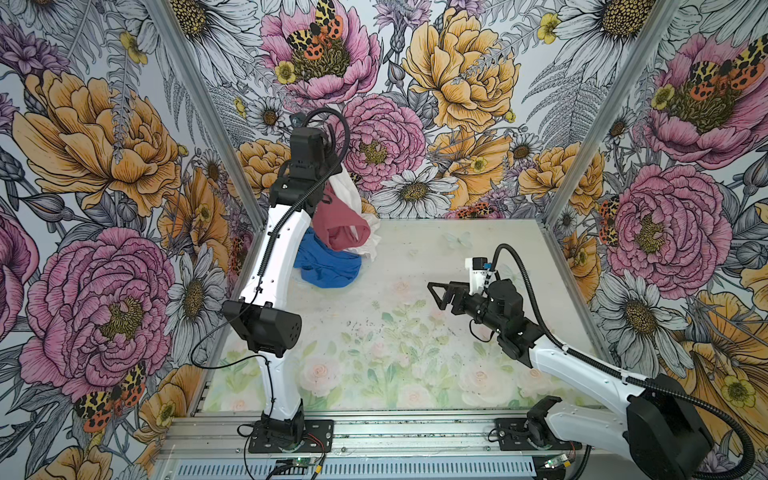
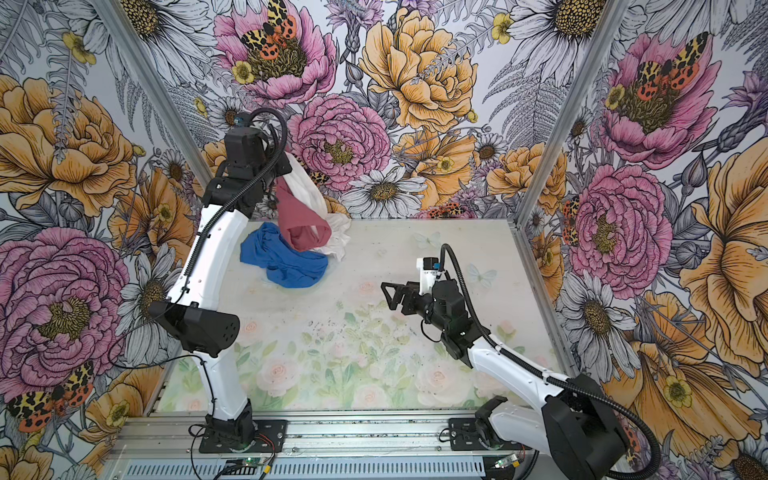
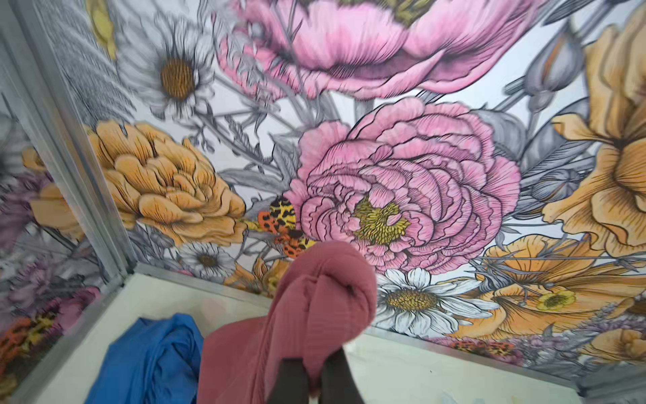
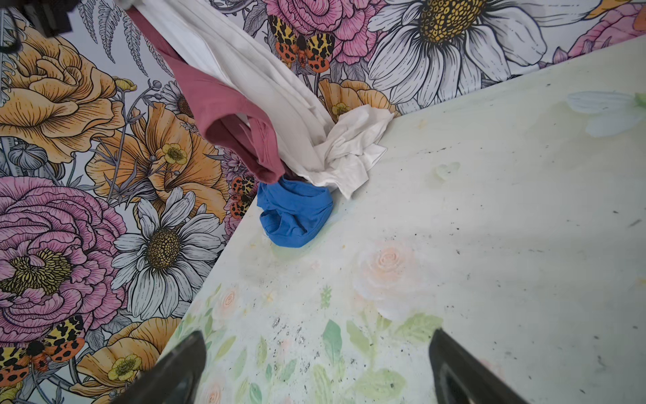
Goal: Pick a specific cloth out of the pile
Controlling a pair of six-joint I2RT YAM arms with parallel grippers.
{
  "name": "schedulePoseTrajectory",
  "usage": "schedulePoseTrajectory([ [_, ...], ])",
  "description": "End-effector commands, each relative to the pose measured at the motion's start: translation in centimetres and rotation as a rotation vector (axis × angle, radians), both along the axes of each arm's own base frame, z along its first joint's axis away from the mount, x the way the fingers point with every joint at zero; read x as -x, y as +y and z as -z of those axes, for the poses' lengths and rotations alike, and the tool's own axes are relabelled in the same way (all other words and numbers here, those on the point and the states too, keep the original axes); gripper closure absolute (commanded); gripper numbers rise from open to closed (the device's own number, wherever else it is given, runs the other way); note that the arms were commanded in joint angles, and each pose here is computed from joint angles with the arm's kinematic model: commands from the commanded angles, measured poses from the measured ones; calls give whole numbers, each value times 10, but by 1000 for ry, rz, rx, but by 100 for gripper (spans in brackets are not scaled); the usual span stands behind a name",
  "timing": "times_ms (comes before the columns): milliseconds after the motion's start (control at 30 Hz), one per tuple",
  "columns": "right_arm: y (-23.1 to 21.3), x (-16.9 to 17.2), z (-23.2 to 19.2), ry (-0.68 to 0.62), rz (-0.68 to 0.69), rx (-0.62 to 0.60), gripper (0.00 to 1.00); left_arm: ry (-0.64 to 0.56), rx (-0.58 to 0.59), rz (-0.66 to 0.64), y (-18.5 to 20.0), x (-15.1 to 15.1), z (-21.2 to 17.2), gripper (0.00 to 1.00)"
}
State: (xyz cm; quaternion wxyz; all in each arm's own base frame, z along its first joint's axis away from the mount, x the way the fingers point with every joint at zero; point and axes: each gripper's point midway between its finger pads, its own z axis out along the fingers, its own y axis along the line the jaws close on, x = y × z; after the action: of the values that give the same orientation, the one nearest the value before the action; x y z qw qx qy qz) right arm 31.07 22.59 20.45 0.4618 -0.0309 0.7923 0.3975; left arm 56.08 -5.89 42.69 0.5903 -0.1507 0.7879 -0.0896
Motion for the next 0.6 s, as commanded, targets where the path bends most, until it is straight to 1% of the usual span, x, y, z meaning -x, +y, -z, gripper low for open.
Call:
schedulePoseTrajectory([
  [0, -2, 2, -3, -14, 11, -3, 0, 219, 248, 162, -17, -17, 90, 97],
  [100, -2, 2, -1, -8, 10, -1, 1, 270, 214, 148, -17, -13, 115, 90],
  [233, -1, 0, 5, 0, 12, -2, 1, 302, 185, 82, -6, -8, 131, 88],
  [267, 0, 0, 5, 2, 11, -3, 0, 317, 184, 71, -4, -7, 137, 80],
  [300, 1, -1, 7, 6, 8, -4, 1, 328, 181, 62, -2, -6, 142, 75],
  [367, 3, -1, 7, 8, 1, -7, 1, 348, 171, 48, 1, -4, 152, 68],
  [433, 3, -2, 9, 13, 0, -6, 1, 366, 161, 49, 0, -3, 161, 68],
  [500, 4, -2, 11, 17, -1, -3, 0, 379, 156, 50, -2, -3, 168, 77],
  [533, 3, -2, 12, 18, 2, -3, 0, 383, 153, 58, -4, -3, 170, 77],
  [567, 3, -3, 12, 19, 2, -3, 1, 384, 145, 71, -8, -2, 170, 70],
])
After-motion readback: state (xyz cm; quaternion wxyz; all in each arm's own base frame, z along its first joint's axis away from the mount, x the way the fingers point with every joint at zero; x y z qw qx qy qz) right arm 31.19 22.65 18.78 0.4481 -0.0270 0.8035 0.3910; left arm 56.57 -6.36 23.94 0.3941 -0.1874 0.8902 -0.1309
